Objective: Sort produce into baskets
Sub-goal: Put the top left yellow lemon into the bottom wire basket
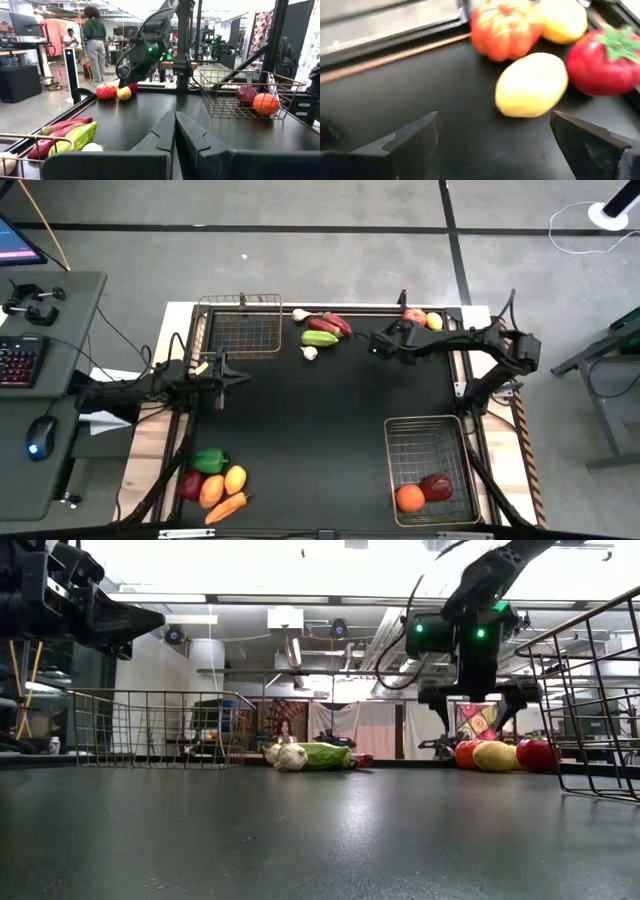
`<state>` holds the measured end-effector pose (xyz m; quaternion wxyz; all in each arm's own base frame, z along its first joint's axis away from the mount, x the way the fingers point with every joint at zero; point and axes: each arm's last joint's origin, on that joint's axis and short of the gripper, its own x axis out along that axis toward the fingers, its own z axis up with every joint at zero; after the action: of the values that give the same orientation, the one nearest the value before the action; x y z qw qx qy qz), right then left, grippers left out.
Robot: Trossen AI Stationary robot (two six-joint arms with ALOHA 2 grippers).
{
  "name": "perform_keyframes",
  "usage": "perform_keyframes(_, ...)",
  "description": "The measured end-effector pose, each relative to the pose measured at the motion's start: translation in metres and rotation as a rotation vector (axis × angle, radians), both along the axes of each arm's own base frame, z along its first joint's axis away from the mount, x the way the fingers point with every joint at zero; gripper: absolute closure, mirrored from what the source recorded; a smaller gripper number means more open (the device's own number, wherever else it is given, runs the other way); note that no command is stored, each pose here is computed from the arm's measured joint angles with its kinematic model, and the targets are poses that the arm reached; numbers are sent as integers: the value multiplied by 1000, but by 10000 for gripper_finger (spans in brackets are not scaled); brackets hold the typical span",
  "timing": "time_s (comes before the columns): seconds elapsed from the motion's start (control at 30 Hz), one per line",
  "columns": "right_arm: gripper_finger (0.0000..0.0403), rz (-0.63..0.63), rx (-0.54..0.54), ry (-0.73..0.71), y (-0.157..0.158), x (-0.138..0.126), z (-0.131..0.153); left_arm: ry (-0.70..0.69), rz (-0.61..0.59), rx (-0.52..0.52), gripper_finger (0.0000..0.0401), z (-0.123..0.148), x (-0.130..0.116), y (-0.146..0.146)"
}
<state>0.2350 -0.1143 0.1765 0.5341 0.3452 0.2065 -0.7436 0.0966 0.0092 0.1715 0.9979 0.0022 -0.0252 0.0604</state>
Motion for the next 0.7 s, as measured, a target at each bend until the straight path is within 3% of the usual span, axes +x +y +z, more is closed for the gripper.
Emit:
perform_keyframes(0.33,31,-268,-82,-107,-8,-14,-4,0,0,0,400,0,0,0)
perform_keyframes(0.7,31,-381,-81,-79,-17,-20,-16,0,0,0,400,0,0,0)
